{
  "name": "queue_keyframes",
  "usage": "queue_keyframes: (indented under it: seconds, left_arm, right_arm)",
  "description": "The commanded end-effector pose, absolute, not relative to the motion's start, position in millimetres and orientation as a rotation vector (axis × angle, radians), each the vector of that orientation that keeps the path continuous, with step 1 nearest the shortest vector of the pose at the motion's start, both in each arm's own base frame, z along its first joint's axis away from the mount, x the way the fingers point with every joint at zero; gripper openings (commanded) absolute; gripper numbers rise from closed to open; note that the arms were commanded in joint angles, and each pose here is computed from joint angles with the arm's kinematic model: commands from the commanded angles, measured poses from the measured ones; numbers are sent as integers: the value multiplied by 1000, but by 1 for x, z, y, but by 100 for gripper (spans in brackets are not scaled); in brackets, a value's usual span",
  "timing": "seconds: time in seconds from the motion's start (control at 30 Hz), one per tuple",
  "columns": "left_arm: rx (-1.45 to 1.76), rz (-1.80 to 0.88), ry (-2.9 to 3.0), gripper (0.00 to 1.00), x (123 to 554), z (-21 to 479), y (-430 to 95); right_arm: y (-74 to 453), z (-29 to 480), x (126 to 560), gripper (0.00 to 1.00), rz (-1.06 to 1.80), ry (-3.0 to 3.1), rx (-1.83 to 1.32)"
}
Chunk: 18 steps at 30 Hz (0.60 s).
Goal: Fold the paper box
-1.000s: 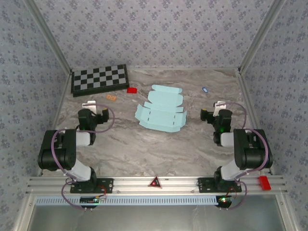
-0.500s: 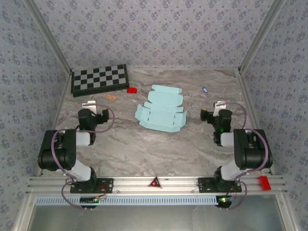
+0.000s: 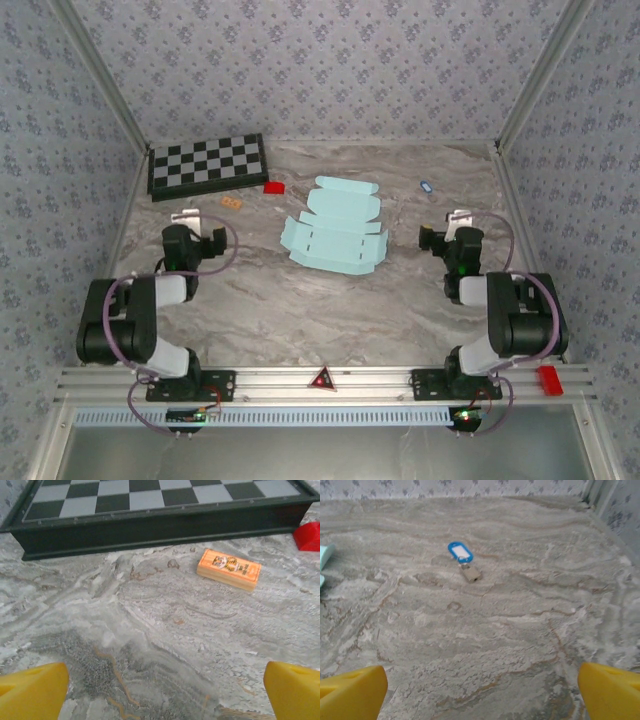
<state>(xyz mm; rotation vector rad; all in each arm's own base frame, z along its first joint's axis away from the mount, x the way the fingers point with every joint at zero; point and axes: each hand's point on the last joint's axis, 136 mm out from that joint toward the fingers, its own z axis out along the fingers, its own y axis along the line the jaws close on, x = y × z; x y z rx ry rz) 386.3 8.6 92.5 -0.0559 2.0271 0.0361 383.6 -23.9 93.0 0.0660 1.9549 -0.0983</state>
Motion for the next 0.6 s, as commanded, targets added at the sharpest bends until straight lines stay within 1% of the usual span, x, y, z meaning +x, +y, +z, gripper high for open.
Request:
queue_keyframes:
  seconds: [0.0,0.2,0.3,0.33,0.43,0.47,0.57]
  left_arm:
    - [-107,9,2050,99,389,130,4]
    - [-132,-213,2146,99,388,159,-46]
    - [-99,-344,2182,99,386,167,-90]
    - [-83,-382,2201,97,386,169,-105]
    - [-32,-499,2262,83,386,171,-151]
    - [2,-537,2284,76,385,170,-169]
    - [93,-608,2340,59,383,163,-213]
  right_arm:
    - [-31,119,381,99,-124,1954,138]
    - [-14,137,372,99,5,2128,252]
    - [13,146,375,99,103,2183,239]
    - [22,148,376,99,135,2198,234]
    - [61,155,385,99,296,2241,145]
    - [75,156,388,99,334,2251,102]
    - [112,156,395,99,345,2279,-27]
